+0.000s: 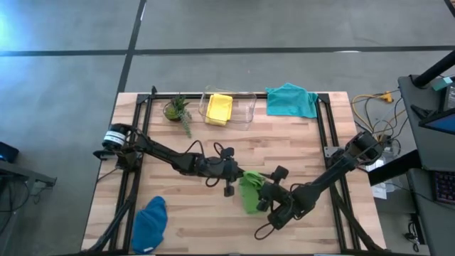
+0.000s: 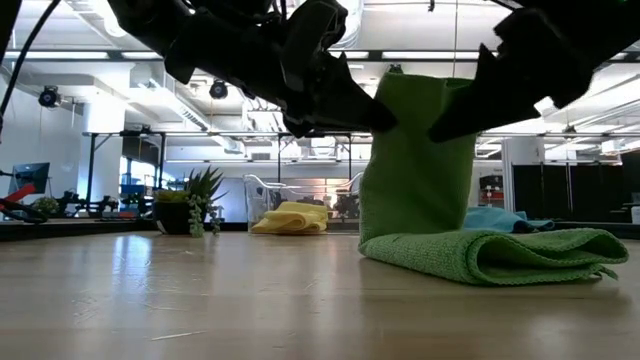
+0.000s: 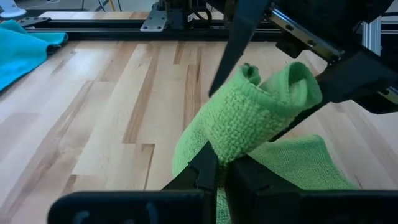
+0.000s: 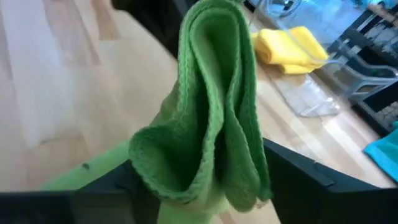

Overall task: Fold microfiber towels
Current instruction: Fold the green towel

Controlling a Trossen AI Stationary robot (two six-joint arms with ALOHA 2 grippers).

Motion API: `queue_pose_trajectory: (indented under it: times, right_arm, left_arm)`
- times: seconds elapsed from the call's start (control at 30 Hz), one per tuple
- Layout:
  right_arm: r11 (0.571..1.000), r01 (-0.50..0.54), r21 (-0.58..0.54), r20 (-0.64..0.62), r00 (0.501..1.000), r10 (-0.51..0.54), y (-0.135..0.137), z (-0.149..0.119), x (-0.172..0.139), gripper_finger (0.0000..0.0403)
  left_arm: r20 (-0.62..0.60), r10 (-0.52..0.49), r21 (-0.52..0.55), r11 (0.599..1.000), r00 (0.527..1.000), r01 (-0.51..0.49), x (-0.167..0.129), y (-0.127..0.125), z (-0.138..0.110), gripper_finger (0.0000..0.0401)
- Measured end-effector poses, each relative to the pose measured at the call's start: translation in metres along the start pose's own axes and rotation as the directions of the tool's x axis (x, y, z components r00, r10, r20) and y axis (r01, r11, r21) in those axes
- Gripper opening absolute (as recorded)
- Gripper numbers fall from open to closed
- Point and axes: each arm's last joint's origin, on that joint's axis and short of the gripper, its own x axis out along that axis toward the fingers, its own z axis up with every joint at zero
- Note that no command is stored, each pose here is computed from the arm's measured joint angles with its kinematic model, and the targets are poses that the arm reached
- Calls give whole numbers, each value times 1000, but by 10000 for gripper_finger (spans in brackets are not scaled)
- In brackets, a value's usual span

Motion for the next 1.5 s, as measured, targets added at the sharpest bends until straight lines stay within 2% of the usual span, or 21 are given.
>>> queue_pose_trajectory:
  times: [0.23,0.37,0.63,0.77,0.9,1.07,1.17,1.37,1.5]
  right_arm:
    - [998,-51,-29,-78,996,48,-1,-6,0,167]
    - [998,-52,-42,-85,995,48,-4,-5,-3,126]
    - [997,-53,-54,-82,995,48,-13,2,-10,45]
    - [992,-57,-111,-79,996,48,-15,4,-11,16]
    - [988,-51,-144,-82,996,40,-19,6,-10,11]
    - [988,-17,-152,-103,995,1,-32,10,-6,10]
    - [991,11,-136,-115,993,-27,-44,13,-1,10]
    - [992,77,-104,-143,985,-91,-69,16,17,9]
    - [992,93,-80,-154,983,-104,-77,17,22,9]
  left_arm:
    - [-4,0,42,999,1000,0,0,0,-1,0]
    - [-11,1,106,994,1000,0,-1,0,-4,0]
    - [-14,1,120,993,1000,1,-1,1,-5,0]
    - [-13,1,204,979,1000,2,-1,1,-4,0]
    - [-10,7,261,965,1000,-5,0,3,-3,0]
    - [-8,45,258,965,999,-41,2,14,-2,0]
    - [-4,83,255,964,997,-79,3,24,-2,0]
    - [3,157,322,935,988,-150,5,44,1,0]
    - [4,180,316,933,984,-172,5,54,1,0]
